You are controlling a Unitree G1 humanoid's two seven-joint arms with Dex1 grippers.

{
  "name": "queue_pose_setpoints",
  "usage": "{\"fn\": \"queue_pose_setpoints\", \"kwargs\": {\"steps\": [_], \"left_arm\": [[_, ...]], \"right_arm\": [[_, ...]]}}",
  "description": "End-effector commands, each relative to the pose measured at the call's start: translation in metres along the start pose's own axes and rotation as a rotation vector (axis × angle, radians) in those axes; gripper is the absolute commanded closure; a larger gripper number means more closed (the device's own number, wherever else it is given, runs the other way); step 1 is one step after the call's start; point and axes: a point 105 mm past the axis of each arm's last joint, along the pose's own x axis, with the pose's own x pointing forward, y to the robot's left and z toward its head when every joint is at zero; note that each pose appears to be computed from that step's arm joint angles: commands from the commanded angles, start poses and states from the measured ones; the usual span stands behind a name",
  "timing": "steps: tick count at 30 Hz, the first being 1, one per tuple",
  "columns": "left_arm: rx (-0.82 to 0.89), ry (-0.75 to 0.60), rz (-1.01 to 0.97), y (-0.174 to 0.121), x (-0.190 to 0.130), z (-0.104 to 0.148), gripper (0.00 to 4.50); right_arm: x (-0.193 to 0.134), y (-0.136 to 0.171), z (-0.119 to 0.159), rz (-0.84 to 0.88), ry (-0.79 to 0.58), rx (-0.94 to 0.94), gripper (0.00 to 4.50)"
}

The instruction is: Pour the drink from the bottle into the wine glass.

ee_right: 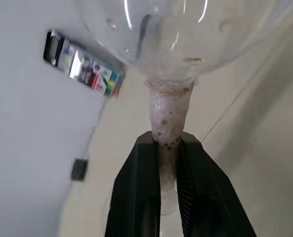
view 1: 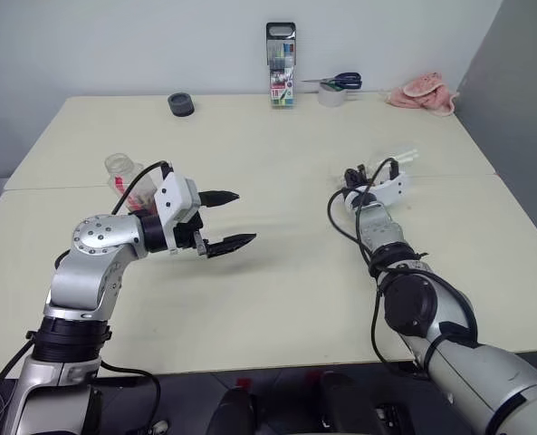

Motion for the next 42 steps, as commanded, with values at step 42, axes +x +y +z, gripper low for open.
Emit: {"fn": "queue_pose_setpoints", "kwargs": {"steps": [42], "left_arm": [[-0.039,0.004,0.389,0.021,-0.072,0.005,0.0]], "right_arm": [[-0.054,0.087,-0.135,0.752,0.248,-0.941,4.35]]}}
